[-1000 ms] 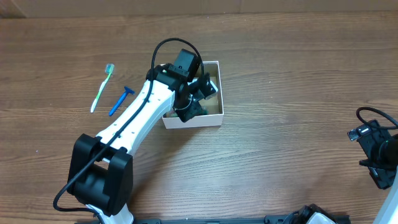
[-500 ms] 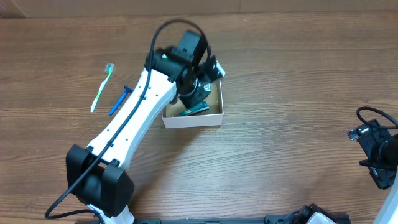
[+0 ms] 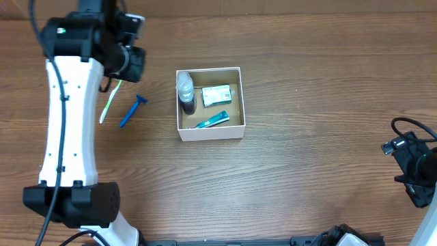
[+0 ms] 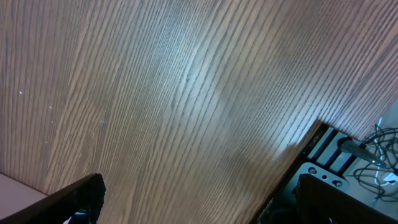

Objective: Pack container
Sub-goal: 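Move the left gripper back left and grasp the blue razor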

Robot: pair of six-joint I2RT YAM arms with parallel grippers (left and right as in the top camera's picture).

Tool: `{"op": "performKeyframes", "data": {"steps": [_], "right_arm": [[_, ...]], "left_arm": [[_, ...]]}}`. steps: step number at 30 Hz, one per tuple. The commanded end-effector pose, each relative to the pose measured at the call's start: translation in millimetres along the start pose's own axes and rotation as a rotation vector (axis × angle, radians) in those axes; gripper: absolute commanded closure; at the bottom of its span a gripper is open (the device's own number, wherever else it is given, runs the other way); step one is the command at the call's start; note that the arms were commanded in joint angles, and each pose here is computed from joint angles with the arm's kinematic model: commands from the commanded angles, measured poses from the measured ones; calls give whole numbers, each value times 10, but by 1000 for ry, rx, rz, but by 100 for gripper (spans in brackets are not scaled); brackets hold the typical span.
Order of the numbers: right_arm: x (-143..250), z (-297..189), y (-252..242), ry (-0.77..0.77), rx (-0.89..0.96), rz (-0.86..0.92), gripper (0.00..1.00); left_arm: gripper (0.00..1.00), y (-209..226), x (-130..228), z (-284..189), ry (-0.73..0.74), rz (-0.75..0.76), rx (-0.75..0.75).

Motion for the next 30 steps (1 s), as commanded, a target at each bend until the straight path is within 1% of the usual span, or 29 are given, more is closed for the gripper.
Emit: {"op": "performKeyframes", "data": {"steps": [1, 3, 4, 6, 8, 9, 13, 17, 20, 25, 30], "right_arm": [[-13, -24, -1, -14, -4, 3, 0], [-13, -24, -1, -13, -4, 3, 0], [-13, -24, -1, -14, -4, 3, 0], [-13, -24, -1, -13, -4, 3, 0], [-13, -24, -1, -14, -4, 3, 0], [-13, -24, -1, -14, -4, 3, 0], [-13, -24, -1, -13, -4, 3, 0], [-13, -24, -1, -13, -4, 3, 0], [-13, -24, -1, -14, -4, 3, 0], [-13, -24, -1, -14, -4, 3, 0], [-13, -24, -1, -14, -4, 3, 0]], "left_arm": [[62, 226, 70, 226, 28, -83, 3], [58, 254, 135, 452, 61, -77, 2], [53, 260, 173, 570, 75, -67, 4], [36, 297, 266, 875, 94, -66, -12], [27, 318, 345, 1092, 101, -66, -20], [26, 322, 383, 1182, 102, -66, -20], [24, 334, 511, 1474, 96, -64, -20], [16, 350, 534, 1693, 35, -52, -23], [14, 363, 570, 1876, 0, -35, -26], [7, 385, 620, 2155, 13, -20, -25], [7, 402, 670, 2385, 44, -17, -21]]}}
Point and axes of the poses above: each gripper's point midway between its finger pads, its own z axis out along the fingers, its own y axis along the line the jaws close on, x = y × z, the point moved 7 cm from there along -z, back along the fingers, and after that the axes turned 4 degrees about -z, right-handed, at the moved point
